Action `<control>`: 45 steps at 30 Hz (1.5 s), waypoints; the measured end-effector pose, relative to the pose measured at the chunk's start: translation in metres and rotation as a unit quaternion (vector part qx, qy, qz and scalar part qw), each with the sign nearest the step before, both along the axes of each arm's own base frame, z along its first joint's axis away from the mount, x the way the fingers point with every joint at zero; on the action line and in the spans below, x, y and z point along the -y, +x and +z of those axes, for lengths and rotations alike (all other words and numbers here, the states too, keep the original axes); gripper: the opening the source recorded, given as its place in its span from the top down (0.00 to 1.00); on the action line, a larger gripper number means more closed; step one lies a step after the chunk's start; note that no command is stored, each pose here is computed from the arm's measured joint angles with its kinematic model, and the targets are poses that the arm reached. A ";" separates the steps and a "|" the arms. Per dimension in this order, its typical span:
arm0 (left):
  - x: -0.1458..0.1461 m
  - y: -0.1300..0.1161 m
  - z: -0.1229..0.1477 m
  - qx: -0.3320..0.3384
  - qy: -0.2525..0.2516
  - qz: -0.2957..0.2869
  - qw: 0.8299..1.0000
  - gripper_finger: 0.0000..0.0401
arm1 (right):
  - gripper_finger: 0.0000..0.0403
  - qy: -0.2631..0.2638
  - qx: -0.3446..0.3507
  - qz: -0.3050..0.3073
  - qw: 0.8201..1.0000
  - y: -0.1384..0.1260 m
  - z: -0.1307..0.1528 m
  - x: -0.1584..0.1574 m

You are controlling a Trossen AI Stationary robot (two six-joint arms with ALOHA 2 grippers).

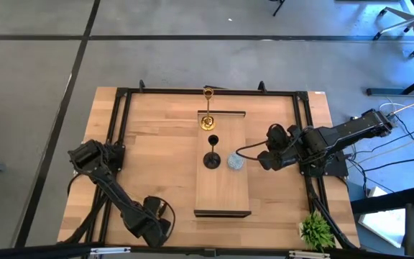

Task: Pick & Place candle stick holders
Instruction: Put the red brown scented candle on the shelf

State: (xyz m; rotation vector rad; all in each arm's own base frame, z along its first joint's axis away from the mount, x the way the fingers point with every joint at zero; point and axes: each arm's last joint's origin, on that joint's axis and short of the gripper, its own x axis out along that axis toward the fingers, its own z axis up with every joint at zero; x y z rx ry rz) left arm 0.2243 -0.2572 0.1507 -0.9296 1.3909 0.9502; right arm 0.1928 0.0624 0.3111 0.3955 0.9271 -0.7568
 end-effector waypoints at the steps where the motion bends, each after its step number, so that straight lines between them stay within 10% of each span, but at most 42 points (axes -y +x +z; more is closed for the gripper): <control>1: 0.001 0.001 0.000 0.003 -0.004 0.000 1.000 0.19 | 0.98 0.000 0.000 0.000 1.000 0.000 0.000 0.000; 14: -0.005 -0.003 0.019 0.024 0.019 0.004 1.000 0.28 | 0.98 0.024 -0.010 0.006 1.000 0.000 -0.001 -0.001; 29: -0.035 -0.011 0.139 0.181 0.124 -0.074 0.973 0.28 | 0.98 0.105 0.050 0.067 0.991 -0.003 0.049 -0.008; 45: -0.072 0.021 0.179 0.186 0.325 -0.317 0.871 0.28 | 0.97 0.276 0.296 0.113 0.907 0.018 0.107 -0.053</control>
